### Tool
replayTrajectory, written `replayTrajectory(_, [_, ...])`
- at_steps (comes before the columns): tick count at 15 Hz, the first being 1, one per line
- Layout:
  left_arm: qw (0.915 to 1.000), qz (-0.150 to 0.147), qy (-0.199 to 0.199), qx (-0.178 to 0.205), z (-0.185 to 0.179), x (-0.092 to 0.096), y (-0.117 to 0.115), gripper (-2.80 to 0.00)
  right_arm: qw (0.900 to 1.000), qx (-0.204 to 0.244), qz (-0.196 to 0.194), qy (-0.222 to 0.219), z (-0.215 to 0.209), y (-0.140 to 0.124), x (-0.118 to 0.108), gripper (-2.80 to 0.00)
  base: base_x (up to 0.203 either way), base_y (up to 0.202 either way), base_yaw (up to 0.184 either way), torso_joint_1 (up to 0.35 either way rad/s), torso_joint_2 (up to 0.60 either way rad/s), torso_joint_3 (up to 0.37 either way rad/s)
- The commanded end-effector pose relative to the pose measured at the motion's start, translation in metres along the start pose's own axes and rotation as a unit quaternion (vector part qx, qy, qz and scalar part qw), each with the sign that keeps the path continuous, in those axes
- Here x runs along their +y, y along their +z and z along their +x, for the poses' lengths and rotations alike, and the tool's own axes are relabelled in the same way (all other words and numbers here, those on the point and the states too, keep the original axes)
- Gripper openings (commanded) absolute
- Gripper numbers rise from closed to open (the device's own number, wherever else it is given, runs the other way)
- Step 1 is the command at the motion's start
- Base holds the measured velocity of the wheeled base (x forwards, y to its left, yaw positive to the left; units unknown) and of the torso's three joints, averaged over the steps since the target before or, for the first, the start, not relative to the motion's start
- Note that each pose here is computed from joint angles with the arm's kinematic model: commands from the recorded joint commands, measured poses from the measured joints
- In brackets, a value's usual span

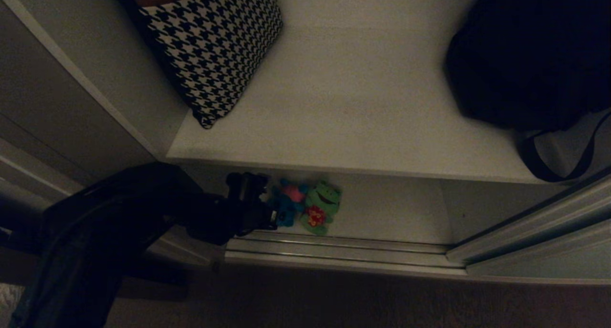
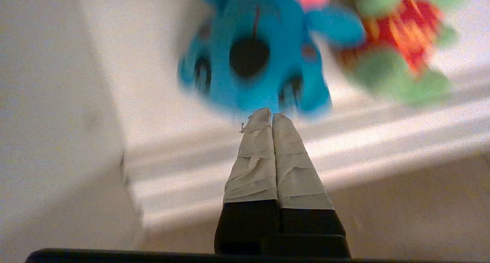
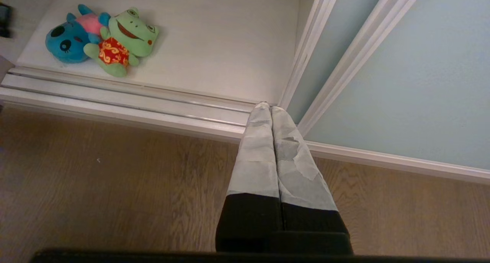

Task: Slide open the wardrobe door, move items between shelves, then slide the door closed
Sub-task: Place the green doll on the lower shelf, then close the door

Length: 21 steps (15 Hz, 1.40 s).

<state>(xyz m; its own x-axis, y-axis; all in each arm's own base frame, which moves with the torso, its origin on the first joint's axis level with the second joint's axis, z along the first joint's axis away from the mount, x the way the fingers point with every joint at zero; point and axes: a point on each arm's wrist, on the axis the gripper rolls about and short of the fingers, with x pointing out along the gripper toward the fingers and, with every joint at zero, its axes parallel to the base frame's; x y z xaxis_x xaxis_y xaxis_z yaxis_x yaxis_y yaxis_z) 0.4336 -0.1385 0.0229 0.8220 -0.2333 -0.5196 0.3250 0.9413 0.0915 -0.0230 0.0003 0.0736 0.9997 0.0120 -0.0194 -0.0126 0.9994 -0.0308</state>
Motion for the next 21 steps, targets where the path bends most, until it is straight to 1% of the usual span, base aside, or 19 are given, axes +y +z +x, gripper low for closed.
replayTrajectory(1, [0.9997, -0.010, 0.003, -0.022, -0.069, 0.005, 0.025, -2.80, 1.000, -0.001, -0.001, 0.001, 0.000, 0.000, 0.000, -2.80, 0.000, 0.000, 0.000, 0.000, 0.00, 0.000])
replayTrajectory(3, [0.9993, -0.031, 0.008, -0.021, -0.122, 0.007, 0.028, -2.80, 1.000, 0.000, -0.001, 0.001, 0.000, 0.000, 0.000, -2.80, 0.000, 0.000, 0.000, 0.000, 0.00, 0.000])
replayTrajectory(4, [0.9988, -0.044, 0.015, -0.016, -0.146, 0.008, 0.029, -2.80, 1.000, 0.000, 0.000, 0.001, 0.000, 0.000, 0.000, -2.80, 0.000, 0.000, 0.000, 0.000, 0.00, 0.000])
replayTrajectory(5, [0.9979, -0.058, 0.024, -0.018, -0.174, 0.009, 0.032, -2.80, 1.000, 0.000, 0.000, 0.000, 0.000, 0.000, 0.000, -2.80, 0.000, 0.000, 0.000, 0.000, 0.00, 0.000])
replayTrajectory(6, [0.9962, -0.076, 0.031, -0.030, -0.204, 0.011, 0.037, -2.80, 1.000, 0.000, -0.001, 0.000, 0.000, 0.000, 0.000, -2.80, 0.000, 0.000, 0.000, 0.000, 0.00, 0.000])
replayTrajectory(8, [0.9910, -0.109, 0.038, -0.068, -0.267, 0.014, 0.043, -2.80, 1.000, 0.001, 0.000, 0.000, 0.000, 0.000, 0.000, -2.80, 0.000, 0.000, 0.000, 0.000, 0.00, 0.000])
replayTrajectory(10, [0.9839, -0.127, 0.042, -0.118, -0.331, 0.016, 0.037, -2.80, 1.000, 0.000, 0.000, 0.000, 0.000, 0.000, 0.000, -2.80, 0.000, 0.000, 0.000, 0.000, 0.00, 0.000])
replayTrajectory(11, [0.9798, -0.132, 0.044, -0.144, -0.367, 0.016, 0.027, -2.80, 1.000, 0.000, 0.000, 0.001, 0.000, 0.000, 0.000, -2.80, 0.000, 0.000, 0.000, 0.000, 0.00, 0.000])
replayTrajectory(13, [0.9739, -0.131, 0.057, -0.176, -0.422, 0.017, -0.002, -2.80, 1.000, 0.001, 0.000, 0.001, 0.000, 0.000, 0.000, -2.80, 0.000, 0.000, 0.000, 0.000, 0.00, 0.000])
replayTrajectory(15, [0.9655, -0.135, 0.095, -0.201, -0.461, 0.016, -0.042, -2.80, 1.000, 0.000, 0.000, 0.001, 0.000, 0.000, 0.000, -2.80, 0.000, 0.000, 0.000, 0.000, 0.00, 0.000])
replayTrajectory(16, [0.9619, -0.132, 0.114, -0.210, -0.469, 0.013, -0.063, -2.80, 1.000, 0.000, 0.000, 0.000, 0.000, 0.000, 0.000, -2.80, 0.000, 0.000, 0.000, 0.000, 0.00, 0.000])
replayTrajectory(17, [0.9599, -0.122, 0.125, -0.219, -0.471, 0.009, -0.088, -2.80, 1.000, -0.001, -0.001, 0.001, 0.000, 0.000, 0.000, -2.80, 0.000, 0.000, 0.000, 0.000, 0.00, 0.000])
replayTrajectory(18, [0.9591, -0.104, 0.128, -0.230, -0.466, 0.003, -0.113, -2.80, 1.000, 0.000, -0.001, 0.000, 0.000, 0.000, 0.000, -2.80, 0.000, 0.000, 0.000, 0.000, 0.00, 0.000])
replayTrajectory(20, [0.9536, -0.073, 0.133, -0.260, -0.459, -0.005, -0.148, -2.80, 1.000, 0.000, -0.001, 0.001, 0.000, 0.000, 0.000, -2.80, 0.000, 0.000, 0.000, 0.000, 0.00, 0.000])
replayTrajectory(21, [0.9516, -0.062, 0.135, -0.269, -0.454, -0.009, -0.164, -2.80, 1.000, 0.000, 0.000, 0.000, 0.000, 0.000, 0.000, -2.80, 0.000, 0.000, 0.000, 0.000, 0.00, 0.000])
